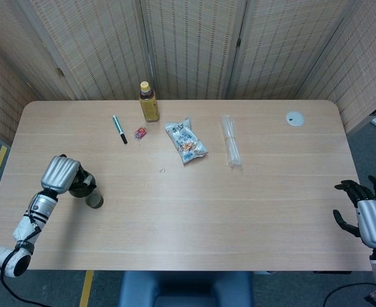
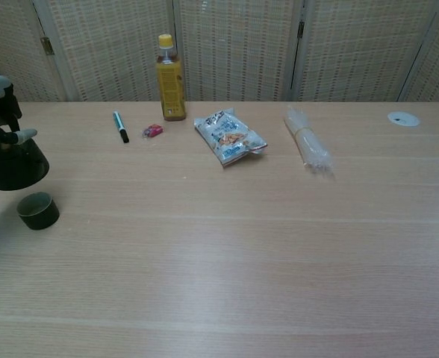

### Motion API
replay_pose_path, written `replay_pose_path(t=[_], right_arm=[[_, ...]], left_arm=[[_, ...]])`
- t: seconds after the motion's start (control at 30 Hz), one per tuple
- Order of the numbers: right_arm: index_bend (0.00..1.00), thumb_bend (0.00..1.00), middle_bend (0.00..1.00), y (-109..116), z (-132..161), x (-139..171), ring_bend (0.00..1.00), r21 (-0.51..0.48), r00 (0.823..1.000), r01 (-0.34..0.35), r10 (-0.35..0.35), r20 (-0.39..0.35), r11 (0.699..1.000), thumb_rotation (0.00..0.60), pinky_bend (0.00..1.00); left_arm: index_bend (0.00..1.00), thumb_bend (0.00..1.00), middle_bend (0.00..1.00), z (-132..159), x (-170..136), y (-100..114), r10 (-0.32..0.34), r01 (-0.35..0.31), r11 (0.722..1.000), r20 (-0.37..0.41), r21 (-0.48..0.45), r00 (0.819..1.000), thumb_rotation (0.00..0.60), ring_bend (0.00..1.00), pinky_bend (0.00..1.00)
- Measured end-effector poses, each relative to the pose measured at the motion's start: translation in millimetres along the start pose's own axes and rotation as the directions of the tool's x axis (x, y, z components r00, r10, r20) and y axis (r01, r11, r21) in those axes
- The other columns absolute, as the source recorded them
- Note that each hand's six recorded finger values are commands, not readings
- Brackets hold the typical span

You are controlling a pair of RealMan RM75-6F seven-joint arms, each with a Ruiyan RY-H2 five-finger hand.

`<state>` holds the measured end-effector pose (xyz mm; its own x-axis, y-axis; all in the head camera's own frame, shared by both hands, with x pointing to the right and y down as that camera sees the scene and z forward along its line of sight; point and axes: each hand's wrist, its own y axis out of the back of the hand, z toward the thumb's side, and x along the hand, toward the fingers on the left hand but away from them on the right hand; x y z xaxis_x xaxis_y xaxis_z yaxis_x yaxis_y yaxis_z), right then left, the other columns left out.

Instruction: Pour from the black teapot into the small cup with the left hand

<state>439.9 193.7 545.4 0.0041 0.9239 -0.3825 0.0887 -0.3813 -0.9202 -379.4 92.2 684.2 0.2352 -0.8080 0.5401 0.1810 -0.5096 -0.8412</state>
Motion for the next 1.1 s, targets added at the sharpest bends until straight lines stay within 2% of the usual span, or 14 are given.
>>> replay_pose_path(t=[0.4,1.1], right_arm=[[0.27,0.36,0.26,1,1,-2,0.29,0.002,1.0,-0.003,0.003,0.012,1.0,0.6,0.06],[0.27,0.36,0.26,-1,1,-1,0.29,-0.004,1.0,-0.015,0.015,0.013,1.0,0.6,0.06]], left_arm=[[1.0,0.44,1.0,-20,-11,-9,0.009,-0.006,0.998,-0.037,0.062,0.999,0.404,0.96,0.53],[1.0,0.44,1.0,-15,-22,-24,0.019,-0.012,0.984,-0.036,0.179,0.999,0.418,0.96,0.54]])
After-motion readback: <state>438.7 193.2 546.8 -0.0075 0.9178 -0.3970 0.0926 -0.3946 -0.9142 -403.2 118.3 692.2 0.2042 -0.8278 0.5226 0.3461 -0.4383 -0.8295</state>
